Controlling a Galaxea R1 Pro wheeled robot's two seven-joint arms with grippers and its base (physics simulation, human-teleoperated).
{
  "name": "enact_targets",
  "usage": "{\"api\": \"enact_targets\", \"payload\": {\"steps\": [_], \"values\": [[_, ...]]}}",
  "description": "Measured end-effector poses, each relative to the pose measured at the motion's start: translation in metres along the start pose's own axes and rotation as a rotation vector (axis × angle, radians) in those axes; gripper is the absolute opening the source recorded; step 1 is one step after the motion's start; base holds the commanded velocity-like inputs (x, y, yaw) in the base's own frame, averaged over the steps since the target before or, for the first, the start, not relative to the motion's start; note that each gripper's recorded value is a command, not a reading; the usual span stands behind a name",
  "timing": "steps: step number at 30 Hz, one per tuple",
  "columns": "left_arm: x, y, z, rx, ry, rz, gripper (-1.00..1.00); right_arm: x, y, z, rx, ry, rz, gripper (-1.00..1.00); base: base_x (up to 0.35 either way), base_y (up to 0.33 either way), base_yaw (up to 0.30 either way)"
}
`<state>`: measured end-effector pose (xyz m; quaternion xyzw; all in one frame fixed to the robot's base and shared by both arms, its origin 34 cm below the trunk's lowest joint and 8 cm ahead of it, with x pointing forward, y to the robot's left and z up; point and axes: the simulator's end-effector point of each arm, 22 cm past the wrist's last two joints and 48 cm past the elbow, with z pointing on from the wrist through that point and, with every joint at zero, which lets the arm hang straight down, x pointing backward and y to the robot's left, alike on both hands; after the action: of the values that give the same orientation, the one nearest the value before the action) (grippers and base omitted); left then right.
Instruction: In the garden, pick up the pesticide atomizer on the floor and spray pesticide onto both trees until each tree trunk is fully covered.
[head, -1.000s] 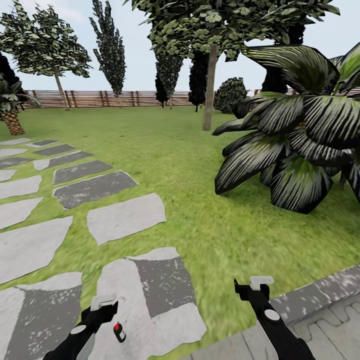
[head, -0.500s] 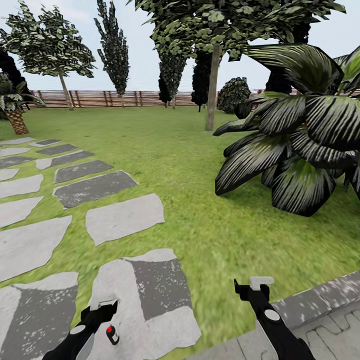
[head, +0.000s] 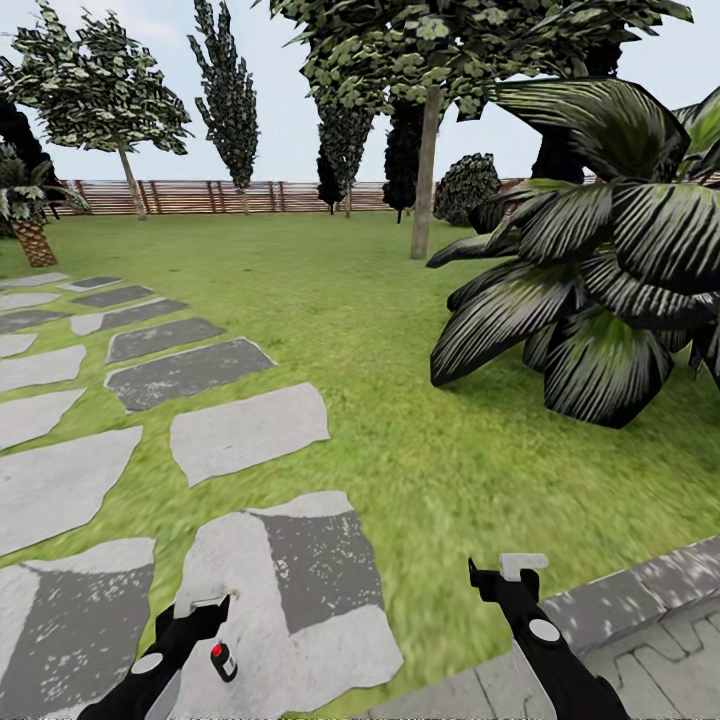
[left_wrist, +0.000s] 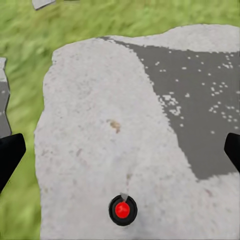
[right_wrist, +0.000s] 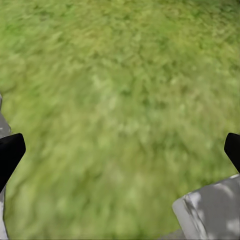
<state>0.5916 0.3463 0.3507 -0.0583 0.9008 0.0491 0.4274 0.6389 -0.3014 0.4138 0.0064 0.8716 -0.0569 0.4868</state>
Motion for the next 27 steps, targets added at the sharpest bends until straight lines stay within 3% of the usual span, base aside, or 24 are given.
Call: {"api": "enact_targets", "payload": {"steps": [27], "values": [[0.076, 0.003, 0.031, -0.009, 0.033, -0.005, 1.00, 0.081, 0.005, 0.023, 0.001, 0.039, 0.000, 1.00, 0.000, 0.000, 0.007]]}}
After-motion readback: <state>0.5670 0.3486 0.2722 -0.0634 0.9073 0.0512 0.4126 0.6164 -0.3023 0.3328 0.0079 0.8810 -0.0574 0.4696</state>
